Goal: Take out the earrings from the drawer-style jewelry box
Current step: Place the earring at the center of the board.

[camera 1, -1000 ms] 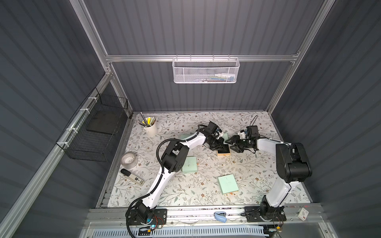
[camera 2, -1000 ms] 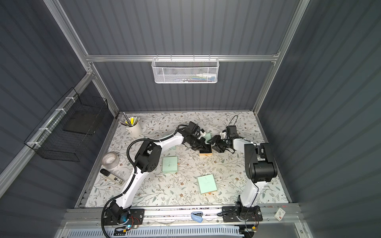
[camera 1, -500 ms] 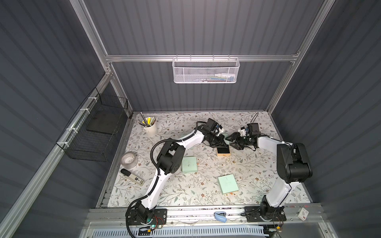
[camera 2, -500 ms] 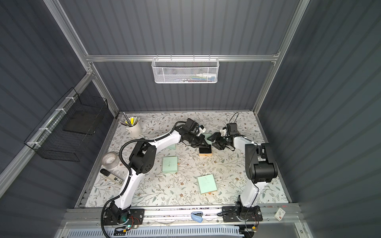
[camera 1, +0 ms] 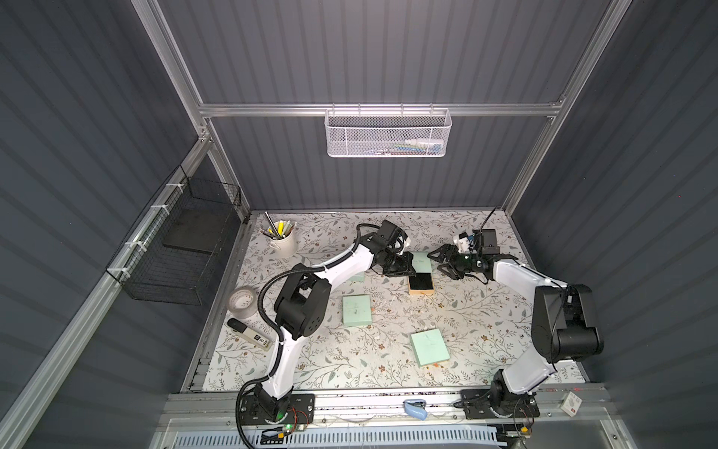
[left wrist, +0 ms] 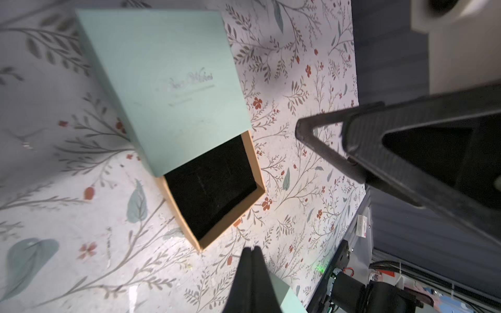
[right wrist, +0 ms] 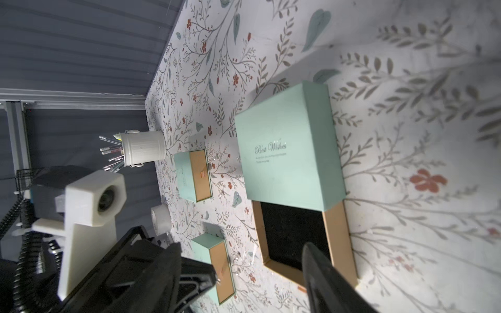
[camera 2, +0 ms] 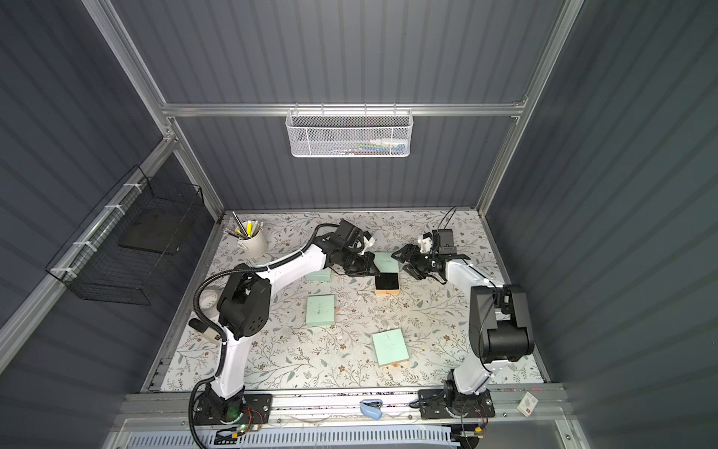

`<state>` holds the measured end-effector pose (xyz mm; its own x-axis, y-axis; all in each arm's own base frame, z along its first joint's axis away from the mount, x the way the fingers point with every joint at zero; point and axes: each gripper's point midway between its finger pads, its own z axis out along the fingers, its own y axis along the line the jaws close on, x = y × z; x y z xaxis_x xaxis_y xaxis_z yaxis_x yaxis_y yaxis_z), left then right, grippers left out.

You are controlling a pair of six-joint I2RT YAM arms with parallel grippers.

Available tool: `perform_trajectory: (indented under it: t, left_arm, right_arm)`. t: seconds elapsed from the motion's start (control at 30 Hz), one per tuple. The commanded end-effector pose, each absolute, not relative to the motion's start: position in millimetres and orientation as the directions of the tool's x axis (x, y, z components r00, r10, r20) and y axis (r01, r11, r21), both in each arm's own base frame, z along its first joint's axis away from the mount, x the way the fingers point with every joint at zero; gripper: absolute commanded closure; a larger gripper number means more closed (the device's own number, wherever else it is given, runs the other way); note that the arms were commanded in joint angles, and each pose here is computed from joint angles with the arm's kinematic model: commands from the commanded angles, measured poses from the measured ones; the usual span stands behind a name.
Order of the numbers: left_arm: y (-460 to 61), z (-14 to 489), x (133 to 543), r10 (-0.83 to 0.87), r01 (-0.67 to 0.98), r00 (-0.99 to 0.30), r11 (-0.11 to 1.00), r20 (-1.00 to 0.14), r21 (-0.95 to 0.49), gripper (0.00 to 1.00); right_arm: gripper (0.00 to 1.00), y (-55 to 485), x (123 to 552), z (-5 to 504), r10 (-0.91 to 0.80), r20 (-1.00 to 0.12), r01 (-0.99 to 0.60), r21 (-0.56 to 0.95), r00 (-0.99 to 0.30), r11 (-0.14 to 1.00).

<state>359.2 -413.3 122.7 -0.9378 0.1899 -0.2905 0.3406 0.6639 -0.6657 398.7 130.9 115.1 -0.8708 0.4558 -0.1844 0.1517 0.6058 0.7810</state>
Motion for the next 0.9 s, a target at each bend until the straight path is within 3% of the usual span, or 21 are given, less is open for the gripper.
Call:
perform_trajectory:
  t: [0.0, 0.3, 0.87]
  left_arm:
    - [-378, 110, 372, 0.148, 0.290, -0.950, 0.744, -0.275, -0.602, 1.00]
    - [-345, 69, 394, 0.127, 0.228, -0.963, 0.854, -0.238, -0.467, 1.00]
    - [-367, 47, 396, 0.133, 0.215, -0.974, 0.807, -0.184, -0.550, 1.00]
  right_arm:
    - [0.22, 127, 379, 106, 0.447, -0.169, 0.172, 0.760, -0.879, 0.627]
    - [0.02, 124, 356, 110, 0.437, -0.186, 0.161, 0.749, -0.880, 0.643]
    - [0.01, 127, 338, 91, 0.423, -0.149, 0.180, 0.745, -0.894, 0.642]
